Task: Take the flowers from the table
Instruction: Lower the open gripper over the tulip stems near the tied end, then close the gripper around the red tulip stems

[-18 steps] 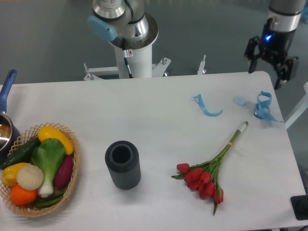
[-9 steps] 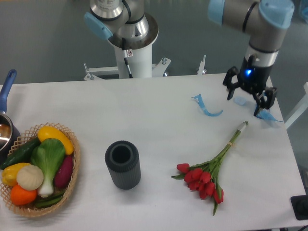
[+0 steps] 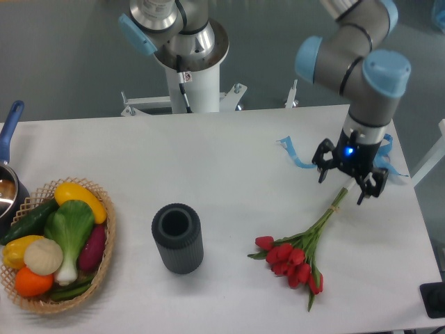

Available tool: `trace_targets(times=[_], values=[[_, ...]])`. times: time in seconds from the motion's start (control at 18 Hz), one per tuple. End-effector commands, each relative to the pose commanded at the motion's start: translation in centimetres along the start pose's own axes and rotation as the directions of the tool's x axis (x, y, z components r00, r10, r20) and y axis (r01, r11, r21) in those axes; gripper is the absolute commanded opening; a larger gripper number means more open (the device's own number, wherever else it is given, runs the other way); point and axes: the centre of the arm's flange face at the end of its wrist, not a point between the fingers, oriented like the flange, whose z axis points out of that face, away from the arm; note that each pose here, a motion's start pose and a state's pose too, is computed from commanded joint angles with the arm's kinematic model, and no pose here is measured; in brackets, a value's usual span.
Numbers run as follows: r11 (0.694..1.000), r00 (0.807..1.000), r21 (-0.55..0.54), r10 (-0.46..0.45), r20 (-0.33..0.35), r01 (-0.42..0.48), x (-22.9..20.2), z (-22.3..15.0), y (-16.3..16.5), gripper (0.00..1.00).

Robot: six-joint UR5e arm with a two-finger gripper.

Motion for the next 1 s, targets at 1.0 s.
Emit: trace_targets(times=[1.0], values=[[0.999, 0.996, 0.006, 0.039, -0.077, -0.039, 0.2, 7.3, -2.7, 1.00]])
